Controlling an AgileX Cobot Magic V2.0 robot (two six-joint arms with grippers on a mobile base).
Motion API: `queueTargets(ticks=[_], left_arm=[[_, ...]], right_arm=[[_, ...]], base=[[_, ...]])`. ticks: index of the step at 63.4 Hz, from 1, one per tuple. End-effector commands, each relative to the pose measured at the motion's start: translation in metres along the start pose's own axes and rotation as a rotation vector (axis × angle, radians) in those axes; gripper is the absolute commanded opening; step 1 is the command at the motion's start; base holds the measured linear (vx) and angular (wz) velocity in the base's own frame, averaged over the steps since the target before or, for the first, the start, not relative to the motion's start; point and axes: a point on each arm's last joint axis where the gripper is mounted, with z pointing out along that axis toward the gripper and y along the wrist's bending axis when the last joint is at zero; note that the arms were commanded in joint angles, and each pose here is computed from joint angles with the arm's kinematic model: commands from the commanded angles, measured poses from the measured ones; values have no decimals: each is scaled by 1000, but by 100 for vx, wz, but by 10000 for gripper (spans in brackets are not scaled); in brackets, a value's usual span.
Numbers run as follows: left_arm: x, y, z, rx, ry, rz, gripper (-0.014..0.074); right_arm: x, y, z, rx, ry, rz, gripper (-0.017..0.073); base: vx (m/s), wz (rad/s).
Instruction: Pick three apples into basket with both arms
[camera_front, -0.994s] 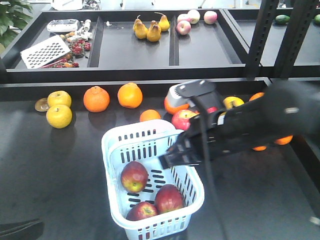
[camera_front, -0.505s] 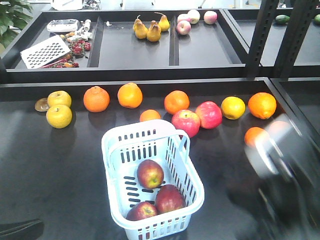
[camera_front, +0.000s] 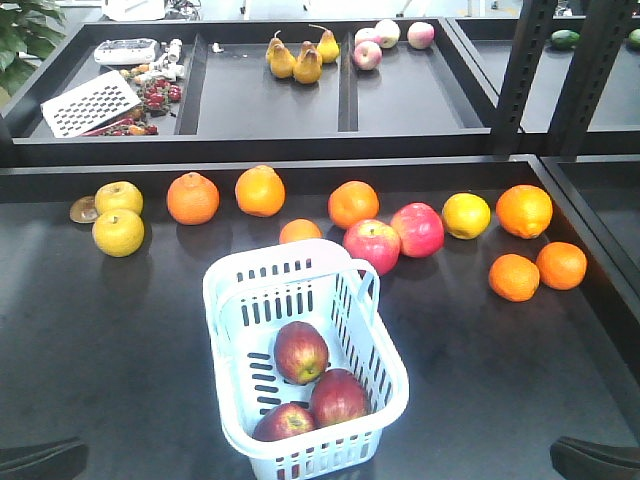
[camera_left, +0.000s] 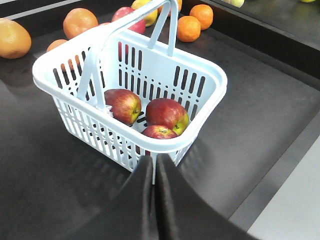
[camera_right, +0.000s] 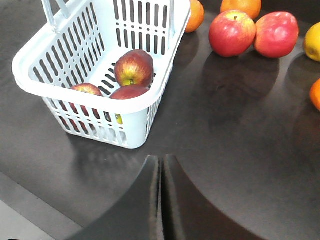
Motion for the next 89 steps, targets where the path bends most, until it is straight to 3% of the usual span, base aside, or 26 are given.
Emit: queueTargets(ticks=[1, 50, 55, 64, 72, 80, 89], left_arm=[[-12, 1, -3, -14, -66, -29, -6], [-13, 2, -3, -28, -84, -30, -6], [-14, 3, -3, -36, -95, -73, -6], [-9, 11, -3, -129, -49, -156, -6], [-5, 23, -6, -261, -31, -300, -6], [-4, 30, -8, -342, -31, -290, -6], [12, 32, -2, -354, -35, -240, -6]], right_arm=[[-14, -1, -4, 10, -95, -11, -4], [-14, -1, -4, 10, -95, -11, -4], [-14, -1, -4, 10, -95, -11, -4], [-14, -1, -4, 10, -95, -11, -4], [-14, -1, -4, 10, -95, -11, -4], [-14, -1, -4, 10, -94, -11, -4], [-14, -1, -4, 10, -94, -11, -4]], base=[[0, 0], [0, 0], [0, 0], [0, 0], [0, 0], [0, 0], [0, 0]])
